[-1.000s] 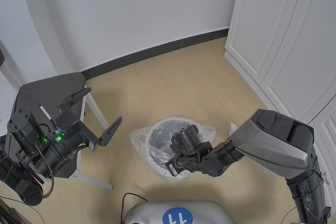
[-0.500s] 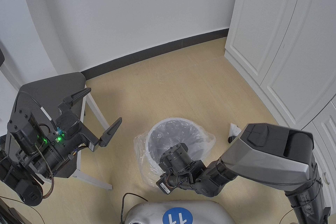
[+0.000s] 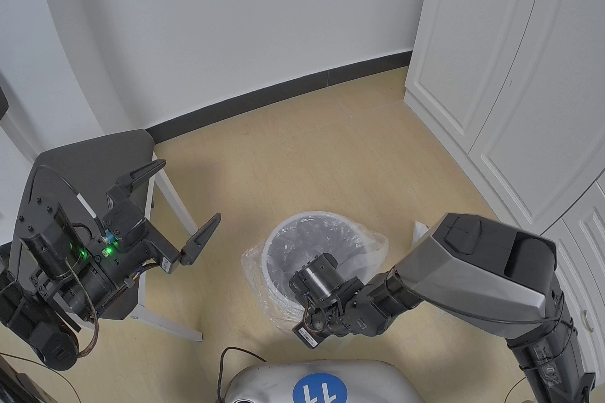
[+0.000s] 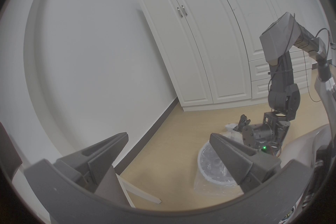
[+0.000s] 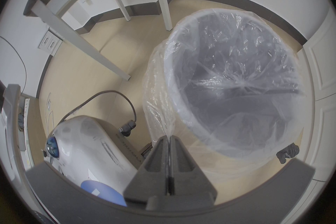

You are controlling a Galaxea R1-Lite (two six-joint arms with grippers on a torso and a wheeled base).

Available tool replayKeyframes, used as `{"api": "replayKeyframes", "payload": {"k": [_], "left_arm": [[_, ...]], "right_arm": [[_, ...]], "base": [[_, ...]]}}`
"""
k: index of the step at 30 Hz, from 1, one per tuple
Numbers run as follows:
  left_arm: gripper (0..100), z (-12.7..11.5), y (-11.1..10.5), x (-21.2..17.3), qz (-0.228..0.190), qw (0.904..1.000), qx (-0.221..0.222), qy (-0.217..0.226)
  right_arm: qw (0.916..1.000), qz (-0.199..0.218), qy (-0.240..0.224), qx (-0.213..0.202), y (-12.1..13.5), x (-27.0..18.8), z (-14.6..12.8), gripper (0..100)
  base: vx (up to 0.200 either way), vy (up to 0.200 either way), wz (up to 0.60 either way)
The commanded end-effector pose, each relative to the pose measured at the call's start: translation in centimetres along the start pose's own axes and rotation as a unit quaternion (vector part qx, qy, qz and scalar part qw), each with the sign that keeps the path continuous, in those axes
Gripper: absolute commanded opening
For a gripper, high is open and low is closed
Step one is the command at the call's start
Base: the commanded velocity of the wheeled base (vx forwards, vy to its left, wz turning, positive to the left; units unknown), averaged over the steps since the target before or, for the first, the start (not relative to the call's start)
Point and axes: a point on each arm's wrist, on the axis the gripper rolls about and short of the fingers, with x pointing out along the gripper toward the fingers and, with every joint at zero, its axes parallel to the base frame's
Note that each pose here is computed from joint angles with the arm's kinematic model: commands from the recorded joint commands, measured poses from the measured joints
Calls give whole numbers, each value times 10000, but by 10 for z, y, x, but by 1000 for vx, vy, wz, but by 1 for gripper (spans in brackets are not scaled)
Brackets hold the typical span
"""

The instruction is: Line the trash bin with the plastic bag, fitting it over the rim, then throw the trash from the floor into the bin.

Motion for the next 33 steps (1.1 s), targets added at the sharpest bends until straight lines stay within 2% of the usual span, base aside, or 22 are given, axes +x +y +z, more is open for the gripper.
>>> {"api": "replayKeyframes", "payload": {"k": [1,9,19,23,33], "left_arm": [[100,-1,-1,1,-12,10000,-1,17],[100,0,0,0,8,10000,5,-15],[100,1,0,0,12,10000,6,-21],[100,1,1,0,16,10000,7,-28],[100,-1,0,0,-8,10000,8,11]], "right_arm": [[9995,-246,-42,188,-20,7,12,0],[9971,-664,-181,324,-35,15,22,0],[9954,-763,-431,400,-43,24,36,0],[9958,-728,-422,373,-40,25,36,0],[9982,-482,-351,65,-9,19,33,0]], "base": [[0,0,0],[0,0,0],[0,0,0],[0,0,0],[0,0,0]]}}
